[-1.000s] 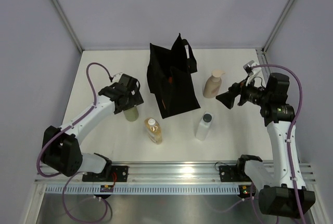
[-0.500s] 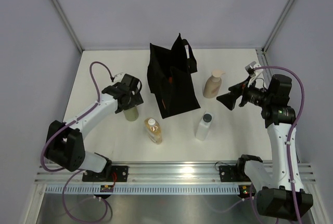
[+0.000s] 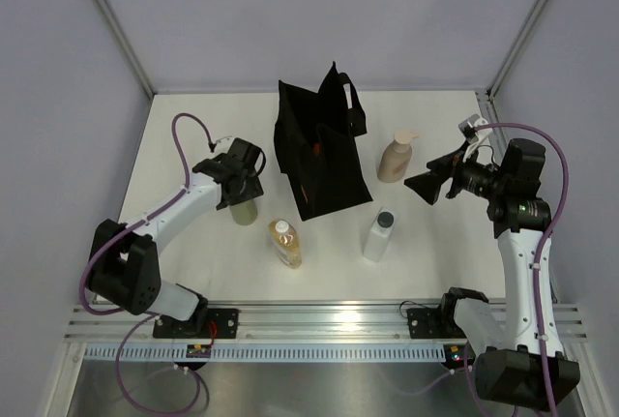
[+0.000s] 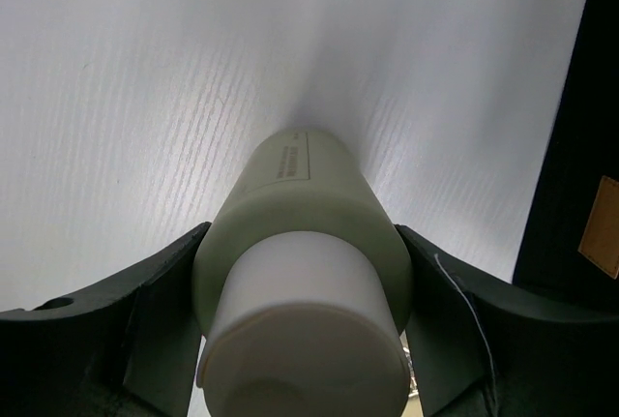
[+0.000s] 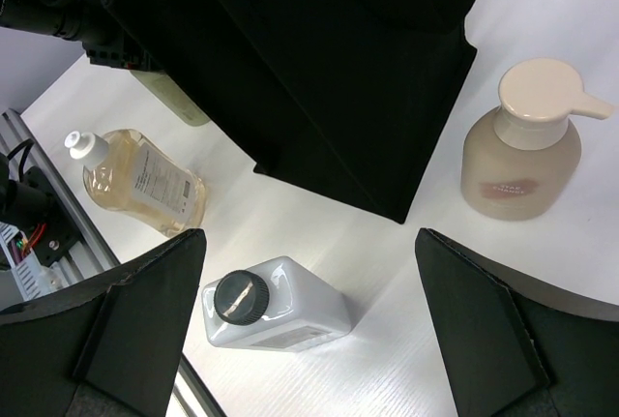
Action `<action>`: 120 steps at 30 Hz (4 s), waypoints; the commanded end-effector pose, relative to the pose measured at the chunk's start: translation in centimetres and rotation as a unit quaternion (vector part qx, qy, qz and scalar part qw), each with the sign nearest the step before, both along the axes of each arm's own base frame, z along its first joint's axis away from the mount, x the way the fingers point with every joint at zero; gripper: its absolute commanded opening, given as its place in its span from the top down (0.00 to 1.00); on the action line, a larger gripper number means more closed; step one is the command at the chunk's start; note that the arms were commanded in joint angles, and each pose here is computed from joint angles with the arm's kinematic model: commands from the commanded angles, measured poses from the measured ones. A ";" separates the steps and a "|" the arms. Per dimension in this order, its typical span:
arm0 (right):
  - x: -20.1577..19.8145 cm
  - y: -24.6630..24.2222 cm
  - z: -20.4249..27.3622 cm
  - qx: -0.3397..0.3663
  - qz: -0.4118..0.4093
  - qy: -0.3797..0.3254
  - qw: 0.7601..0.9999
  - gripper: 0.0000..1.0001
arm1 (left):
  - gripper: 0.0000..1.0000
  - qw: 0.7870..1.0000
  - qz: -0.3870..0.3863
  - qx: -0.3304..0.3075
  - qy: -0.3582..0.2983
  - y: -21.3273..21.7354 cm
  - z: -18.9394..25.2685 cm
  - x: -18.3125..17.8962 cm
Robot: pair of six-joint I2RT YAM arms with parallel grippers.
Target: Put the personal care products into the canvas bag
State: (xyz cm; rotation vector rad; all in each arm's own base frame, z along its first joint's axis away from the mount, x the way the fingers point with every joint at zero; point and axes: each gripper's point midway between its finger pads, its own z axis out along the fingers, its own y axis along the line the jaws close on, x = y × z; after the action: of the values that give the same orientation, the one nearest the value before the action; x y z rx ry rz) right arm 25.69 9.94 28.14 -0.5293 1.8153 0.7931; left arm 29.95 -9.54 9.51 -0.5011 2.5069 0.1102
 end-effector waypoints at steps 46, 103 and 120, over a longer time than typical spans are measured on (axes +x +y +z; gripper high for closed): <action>1.1 -1.7 -0.2 0.001 -0.022 -0.005 1.000 0.00 | 1.00 0.877 -0.303 -0.059 -0.367 -16.2 31.9 11.2; 1.3 -2.0 -0.7 0.001 -0.024 0.004 1.000 0.00 | 1.00 0.910 -0.264 -0.042 -0.318 -15.1 24.6 21.8; 1.5 -2.1 -1.1 0.000 -0.025 0.009 1.000 0.01 | 1.00 0.885 -0.214 -0.183 -0.371 -18.0 26.3 23.9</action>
State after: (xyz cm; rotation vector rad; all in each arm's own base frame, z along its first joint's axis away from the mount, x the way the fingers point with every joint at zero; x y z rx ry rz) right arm 27.06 7.94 26.81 -0.4547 1.8611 0.7730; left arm 50.85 -26.36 27.82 -0.0075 2.0826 -0.4906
